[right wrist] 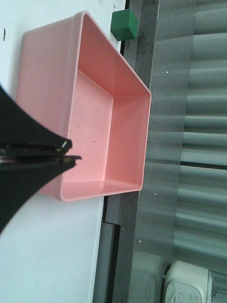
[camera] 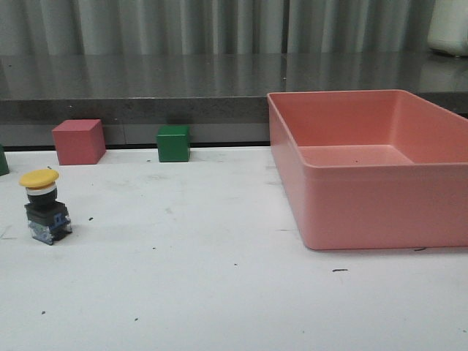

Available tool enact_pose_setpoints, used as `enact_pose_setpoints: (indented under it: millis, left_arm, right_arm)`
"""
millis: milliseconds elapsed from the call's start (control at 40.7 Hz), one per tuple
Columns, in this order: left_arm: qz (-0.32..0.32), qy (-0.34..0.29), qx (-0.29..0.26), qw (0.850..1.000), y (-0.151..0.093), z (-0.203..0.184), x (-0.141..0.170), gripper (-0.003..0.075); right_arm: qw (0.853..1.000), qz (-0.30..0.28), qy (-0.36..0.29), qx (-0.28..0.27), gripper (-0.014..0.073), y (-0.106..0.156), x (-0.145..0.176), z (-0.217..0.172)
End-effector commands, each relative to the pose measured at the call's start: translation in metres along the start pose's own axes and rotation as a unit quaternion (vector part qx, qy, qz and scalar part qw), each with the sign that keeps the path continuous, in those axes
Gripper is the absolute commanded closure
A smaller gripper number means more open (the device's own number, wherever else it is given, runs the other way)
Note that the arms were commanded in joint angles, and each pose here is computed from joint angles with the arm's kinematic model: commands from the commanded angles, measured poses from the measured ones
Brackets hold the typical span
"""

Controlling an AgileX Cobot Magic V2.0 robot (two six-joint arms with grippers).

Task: Place and stand button with both arms

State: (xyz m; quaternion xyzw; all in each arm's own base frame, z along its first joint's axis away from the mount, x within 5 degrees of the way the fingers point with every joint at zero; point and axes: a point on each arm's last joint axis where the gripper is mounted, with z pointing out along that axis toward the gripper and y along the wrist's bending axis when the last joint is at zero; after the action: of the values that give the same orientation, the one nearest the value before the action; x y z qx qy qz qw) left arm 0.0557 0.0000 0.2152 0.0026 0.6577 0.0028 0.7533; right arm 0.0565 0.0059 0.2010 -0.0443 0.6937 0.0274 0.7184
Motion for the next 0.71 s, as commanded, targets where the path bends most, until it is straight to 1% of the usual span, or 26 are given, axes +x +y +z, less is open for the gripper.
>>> enact_pose_setpoints:
  millis: [0, 589, 688]
  left_arm:
    - [-0.01, -0.047, -0.003, 0.999, 0.0005, -0.0021, -0.0046, 0.074]
    - [-0.01, -0.047, -0.003, 0.999, 0.0005, -0.0021, -0.0046, 0.074]
    - [-0.01, -0.047, -0.003, 0.999, 0.0005, -0.0021, -0.0046, 0.074]
  right_arm:
    - [0.998, -0.003, -0.054, 0.009, 0.07, -0.0014, -0.0103, -0.002]
    - [0.998, -0.002, -0.054, 0.01, 0.07, -0.0015, -0.0102, -0.002]
    - [0.998, 0.01, -0.058, 0.01, 0.07, -0.0016, -0.0109, -0.0021]
